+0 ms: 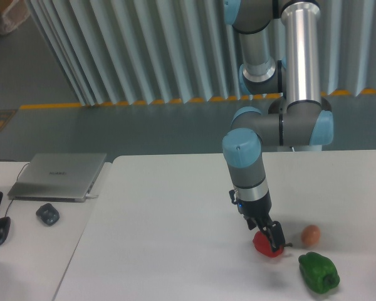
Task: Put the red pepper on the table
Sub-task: 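Open the gripper, release the red pepper and lift away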
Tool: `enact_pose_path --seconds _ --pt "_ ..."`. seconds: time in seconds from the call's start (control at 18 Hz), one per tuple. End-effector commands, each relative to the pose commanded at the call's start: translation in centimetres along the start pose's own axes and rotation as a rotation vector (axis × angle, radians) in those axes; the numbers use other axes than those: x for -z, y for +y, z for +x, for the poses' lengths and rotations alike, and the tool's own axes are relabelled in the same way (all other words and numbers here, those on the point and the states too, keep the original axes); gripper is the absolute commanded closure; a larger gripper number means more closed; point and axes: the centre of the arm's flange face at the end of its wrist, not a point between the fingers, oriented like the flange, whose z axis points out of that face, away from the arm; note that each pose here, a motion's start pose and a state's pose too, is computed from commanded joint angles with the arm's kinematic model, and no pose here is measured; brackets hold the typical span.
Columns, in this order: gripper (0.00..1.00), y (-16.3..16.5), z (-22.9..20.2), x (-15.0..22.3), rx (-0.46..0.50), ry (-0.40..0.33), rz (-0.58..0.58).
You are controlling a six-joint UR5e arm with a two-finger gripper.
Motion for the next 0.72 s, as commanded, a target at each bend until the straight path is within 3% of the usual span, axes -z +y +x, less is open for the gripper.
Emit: enact_pose_path --seconds 0.22,0.39,0.72 --pt "0.00 2.4 -1.4 1.6 -0.240 0.003 -0.018" --pt "0.00 4.8 -2.8 2.5 -0.355 0.034 -0.033" --pt "0.00 5.1 -3.4 3.7 -0.364 0.032 -0.024"
